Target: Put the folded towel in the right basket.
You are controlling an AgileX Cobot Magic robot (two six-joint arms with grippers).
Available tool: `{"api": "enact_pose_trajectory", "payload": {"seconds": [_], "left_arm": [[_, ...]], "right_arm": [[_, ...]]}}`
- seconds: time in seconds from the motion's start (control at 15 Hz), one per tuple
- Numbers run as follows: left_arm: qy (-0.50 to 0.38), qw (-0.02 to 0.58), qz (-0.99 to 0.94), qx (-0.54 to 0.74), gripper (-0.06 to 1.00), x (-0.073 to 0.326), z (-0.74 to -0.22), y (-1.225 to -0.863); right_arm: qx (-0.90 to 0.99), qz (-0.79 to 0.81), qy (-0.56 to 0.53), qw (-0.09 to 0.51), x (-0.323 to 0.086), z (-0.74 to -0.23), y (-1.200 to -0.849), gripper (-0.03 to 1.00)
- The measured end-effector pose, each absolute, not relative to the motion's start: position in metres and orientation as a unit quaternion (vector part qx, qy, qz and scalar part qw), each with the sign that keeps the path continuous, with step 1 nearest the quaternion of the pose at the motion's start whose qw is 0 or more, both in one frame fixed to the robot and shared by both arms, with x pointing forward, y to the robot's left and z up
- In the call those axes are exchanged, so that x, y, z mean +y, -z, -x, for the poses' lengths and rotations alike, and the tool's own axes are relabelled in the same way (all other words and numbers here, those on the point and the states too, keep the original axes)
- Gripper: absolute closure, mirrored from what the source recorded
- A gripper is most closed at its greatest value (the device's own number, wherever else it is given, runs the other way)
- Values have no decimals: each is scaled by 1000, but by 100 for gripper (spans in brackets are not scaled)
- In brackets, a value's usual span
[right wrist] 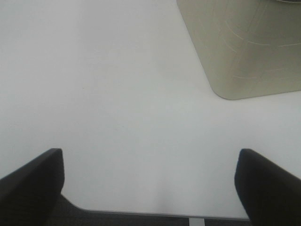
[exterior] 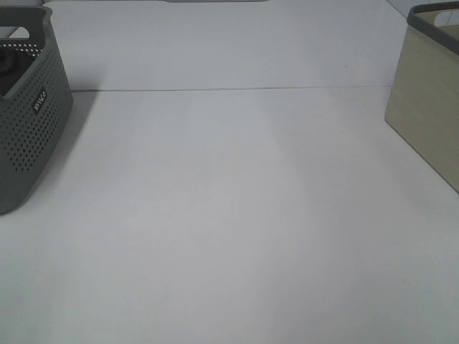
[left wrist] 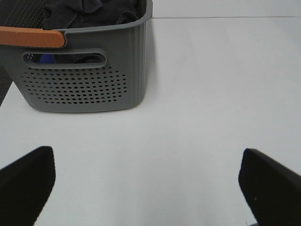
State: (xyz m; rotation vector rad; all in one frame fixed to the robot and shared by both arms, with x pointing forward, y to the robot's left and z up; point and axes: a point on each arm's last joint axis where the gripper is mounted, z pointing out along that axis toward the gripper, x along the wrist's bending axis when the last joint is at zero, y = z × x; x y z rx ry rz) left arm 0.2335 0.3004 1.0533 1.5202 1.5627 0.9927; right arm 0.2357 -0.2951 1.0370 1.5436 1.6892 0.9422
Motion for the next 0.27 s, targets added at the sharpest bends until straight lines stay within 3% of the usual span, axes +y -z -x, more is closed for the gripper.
{"api": "enact_pose_trajectory", "payload": {"seconds": [0.27], "left_arm": [[-386,364,-591,607,-5,300,-234,-1053]], "right_arm": [[645,-589,-360,327,-295,-236,-1037,2]]}}
